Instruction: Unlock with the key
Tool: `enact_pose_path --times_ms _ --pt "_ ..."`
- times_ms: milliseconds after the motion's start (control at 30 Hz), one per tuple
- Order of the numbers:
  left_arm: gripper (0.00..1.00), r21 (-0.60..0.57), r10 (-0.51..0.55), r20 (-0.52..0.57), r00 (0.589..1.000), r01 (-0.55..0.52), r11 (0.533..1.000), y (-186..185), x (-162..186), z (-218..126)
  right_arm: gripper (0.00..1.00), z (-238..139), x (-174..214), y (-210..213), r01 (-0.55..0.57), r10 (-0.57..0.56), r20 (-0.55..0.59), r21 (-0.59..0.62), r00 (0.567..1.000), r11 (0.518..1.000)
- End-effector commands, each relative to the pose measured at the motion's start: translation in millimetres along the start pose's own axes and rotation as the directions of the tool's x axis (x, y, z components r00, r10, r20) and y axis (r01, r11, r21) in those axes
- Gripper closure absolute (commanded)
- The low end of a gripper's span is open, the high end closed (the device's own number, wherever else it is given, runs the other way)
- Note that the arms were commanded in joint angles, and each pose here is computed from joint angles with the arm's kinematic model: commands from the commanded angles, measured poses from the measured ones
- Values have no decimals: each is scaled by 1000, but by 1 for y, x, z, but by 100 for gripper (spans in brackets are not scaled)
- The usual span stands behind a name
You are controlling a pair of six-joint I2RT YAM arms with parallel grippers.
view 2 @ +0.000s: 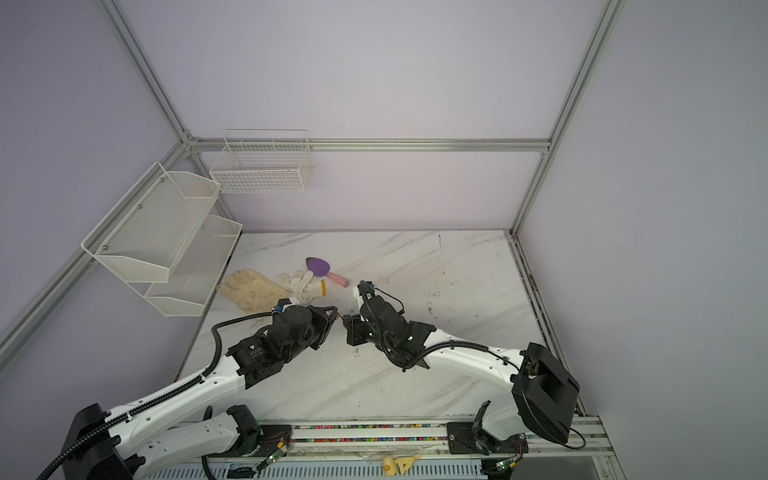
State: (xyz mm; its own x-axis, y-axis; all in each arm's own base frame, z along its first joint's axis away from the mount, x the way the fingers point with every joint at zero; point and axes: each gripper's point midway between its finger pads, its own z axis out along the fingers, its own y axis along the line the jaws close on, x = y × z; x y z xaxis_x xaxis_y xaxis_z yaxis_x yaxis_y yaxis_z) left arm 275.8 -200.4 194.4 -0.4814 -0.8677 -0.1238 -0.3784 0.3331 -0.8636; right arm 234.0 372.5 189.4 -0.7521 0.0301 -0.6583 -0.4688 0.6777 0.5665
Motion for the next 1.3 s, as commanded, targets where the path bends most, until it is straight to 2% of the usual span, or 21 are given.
enact_pose_path --times_ms 0,267,433,867,1100,1267 --pt "100 17 0 22 1000 0 1000 4 -5 -2 100 1 -14 17 -8 10 33 -47 999 999" --pt "100 7 -7 39 999 7 1000 5 -8 -4 100 1 -9 22 -11 12 15 -69 1000 998" --pt "100 25 -13 57 998 11 1000 3 -12 -7 100 -4 -8 13 -7 7 23 -20 1000 1000" --pt "100 12 -5 83 997 4 1000 6 -17 -9 100 -11 -15 19 5 -4 46 -31 999 1000" --pt "100 21 6 49 999 -7 1000 -1 -10 -5 100 -6 -17 27 9 -6 44 -65 999 998" --pt "100 29 1 36 999 -2 1000 -1 -8 -3 100 -1 -13 21 8 -7 35 -47 999 999"
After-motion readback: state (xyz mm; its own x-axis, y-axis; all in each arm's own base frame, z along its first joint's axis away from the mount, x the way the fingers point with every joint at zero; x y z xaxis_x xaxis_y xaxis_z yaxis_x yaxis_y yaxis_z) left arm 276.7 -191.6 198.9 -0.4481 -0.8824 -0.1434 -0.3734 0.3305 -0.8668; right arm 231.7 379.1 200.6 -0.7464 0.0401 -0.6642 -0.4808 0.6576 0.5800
